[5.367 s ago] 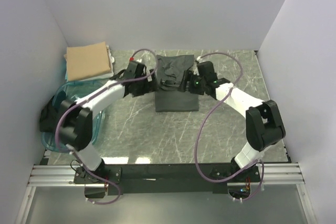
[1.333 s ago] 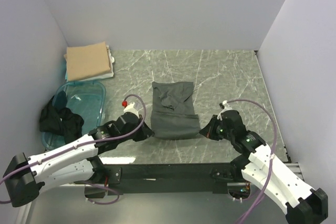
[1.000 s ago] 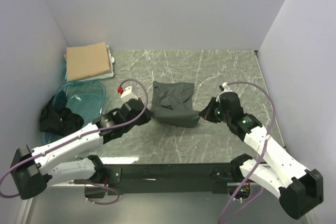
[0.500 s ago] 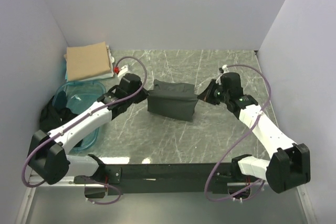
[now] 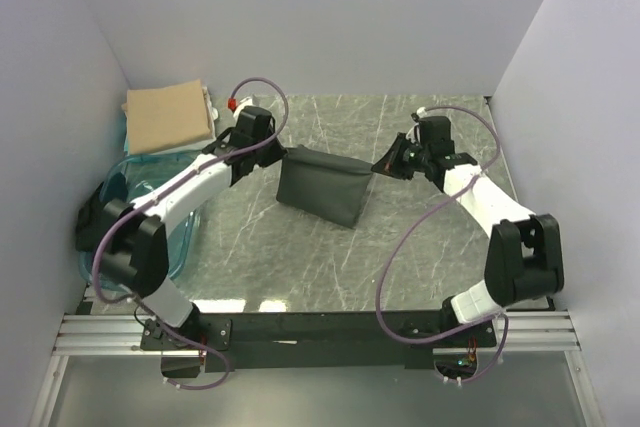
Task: Fold and stack the t-shirts
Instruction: Fold the tshirt
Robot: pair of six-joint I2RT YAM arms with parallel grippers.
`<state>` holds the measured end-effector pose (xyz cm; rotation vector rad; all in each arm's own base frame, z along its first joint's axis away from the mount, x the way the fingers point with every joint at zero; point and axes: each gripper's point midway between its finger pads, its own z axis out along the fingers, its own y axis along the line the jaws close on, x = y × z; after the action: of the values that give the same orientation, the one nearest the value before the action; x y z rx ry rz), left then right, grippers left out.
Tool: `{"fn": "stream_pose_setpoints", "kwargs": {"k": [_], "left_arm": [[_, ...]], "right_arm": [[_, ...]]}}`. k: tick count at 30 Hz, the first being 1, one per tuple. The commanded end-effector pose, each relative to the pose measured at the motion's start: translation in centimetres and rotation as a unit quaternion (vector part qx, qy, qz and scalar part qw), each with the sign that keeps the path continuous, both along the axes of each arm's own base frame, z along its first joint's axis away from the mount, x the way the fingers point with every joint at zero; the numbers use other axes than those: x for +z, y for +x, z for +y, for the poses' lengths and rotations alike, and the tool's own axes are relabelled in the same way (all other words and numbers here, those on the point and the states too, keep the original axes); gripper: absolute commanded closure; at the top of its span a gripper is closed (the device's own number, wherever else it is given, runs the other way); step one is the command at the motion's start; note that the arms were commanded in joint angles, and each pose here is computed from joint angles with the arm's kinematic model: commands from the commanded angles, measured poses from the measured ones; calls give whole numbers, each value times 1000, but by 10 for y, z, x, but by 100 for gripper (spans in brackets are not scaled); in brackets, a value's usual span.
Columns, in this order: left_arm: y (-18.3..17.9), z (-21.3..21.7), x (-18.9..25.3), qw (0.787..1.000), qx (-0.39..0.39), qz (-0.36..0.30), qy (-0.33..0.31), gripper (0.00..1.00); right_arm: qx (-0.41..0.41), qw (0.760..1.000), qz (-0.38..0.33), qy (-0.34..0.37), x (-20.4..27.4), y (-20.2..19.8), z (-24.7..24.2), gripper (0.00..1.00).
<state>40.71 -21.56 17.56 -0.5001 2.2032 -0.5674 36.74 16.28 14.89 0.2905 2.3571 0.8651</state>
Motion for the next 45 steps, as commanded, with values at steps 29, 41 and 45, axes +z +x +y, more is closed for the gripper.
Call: {"fn": "stream_pose_setpoints", "kwargs": {"k": [29, 41, 45], "left_arm": [[105, -36, -9, 993, -115, -10, -19, 1], [22, -57, -64, 985, -151, 47, -68, 1], [8, -60, -87, 982, -157, 72, -73, 1]], "right_arm": [[-18, 999, -46, -5, 7, 118, -15, 15], [75, 995, -11, 71, -15, 11, 80, 14], [110, 991, 12, 71, -32, -3, 106, 14]]}}
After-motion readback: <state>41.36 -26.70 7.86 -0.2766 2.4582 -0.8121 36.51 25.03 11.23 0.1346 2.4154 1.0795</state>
